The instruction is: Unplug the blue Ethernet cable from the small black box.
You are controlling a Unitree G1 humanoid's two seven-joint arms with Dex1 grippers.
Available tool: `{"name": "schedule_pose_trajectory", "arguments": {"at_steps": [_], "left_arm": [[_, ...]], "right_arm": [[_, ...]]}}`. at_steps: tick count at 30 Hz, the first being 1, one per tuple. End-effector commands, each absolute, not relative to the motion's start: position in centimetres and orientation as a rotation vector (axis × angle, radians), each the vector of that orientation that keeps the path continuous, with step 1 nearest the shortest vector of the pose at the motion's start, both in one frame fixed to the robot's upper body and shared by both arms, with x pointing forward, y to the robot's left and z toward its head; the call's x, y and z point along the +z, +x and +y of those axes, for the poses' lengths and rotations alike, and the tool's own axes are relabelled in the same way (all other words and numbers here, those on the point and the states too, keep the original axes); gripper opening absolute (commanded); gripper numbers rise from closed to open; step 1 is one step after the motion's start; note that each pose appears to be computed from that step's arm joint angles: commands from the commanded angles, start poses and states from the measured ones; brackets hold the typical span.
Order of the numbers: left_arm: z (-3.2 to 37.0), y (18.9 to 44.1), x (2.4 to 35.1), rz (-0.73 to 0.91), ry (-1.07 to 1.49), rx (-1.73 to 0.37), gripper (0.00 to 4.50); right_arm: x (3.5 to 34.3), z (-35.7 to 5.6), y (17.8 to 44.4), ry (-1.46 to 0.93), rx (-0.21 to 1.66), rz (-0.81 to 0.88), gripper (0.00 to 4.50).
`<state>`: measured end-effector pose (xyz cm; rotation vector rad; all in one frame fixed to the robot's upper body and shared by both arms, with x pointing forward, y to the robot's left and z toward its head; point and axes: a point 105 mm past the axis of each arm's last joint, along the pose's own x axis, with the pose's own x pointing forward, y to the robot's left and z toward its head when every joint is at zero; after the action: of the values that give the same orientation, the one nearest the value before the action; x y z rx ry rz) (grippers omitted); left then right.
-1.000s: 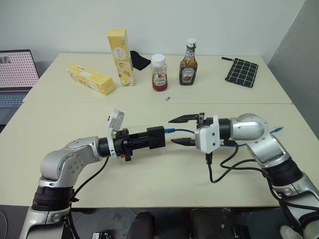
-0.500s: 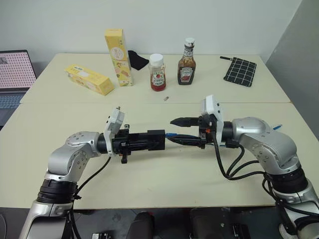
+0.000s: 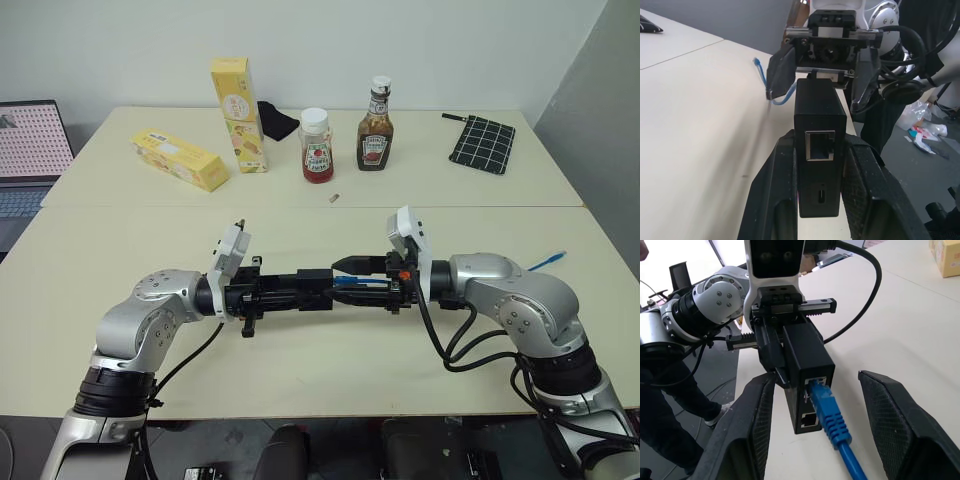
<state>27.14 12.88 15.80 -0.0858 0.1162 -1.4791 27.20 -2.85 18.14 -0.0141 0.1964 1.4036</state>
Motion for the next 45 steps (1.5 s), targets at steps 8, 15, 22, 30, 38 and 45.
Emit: {"name": "schedule_pose_trajectory", "arguments": {"at_steps": [8,15,22,30,38,45], "left_arm": [[13.1,26.7,17.0,0.064,-0.071,-1.487,0.79],[13.1,26.7,17.0,0.063,-0.073,-1.49,0.79],[13.0,26.5,16.9,0.067,-0.077,-1.501,0.79],[13.0,26.3,16.8,0.073,-0.081,-1.508,0.79],[13.0,26.3,16.8,0.075,-0.081,-1.511,0.79],[13.0,26.3,16.7,0.076,-0.084,-1.51,0.79]], "right_arm": [[18.9,-3.4,26.9,-0.034,1.443,0.174,1.33],[18.8,-3.7,26.8,-0.047,1.458,0.187,0.85],[18.9,-3.5,26.9,-0.007,1.458,0.189,1.0],[18.9,-3.7,27.0,0.021,1.45,0.207,2.58],[18.6,-4.1,26.9,0.025,1.449,0.234,2.6],[18.9,-4.0,26.8,0.039,1.454,0.234,2.6]]}}
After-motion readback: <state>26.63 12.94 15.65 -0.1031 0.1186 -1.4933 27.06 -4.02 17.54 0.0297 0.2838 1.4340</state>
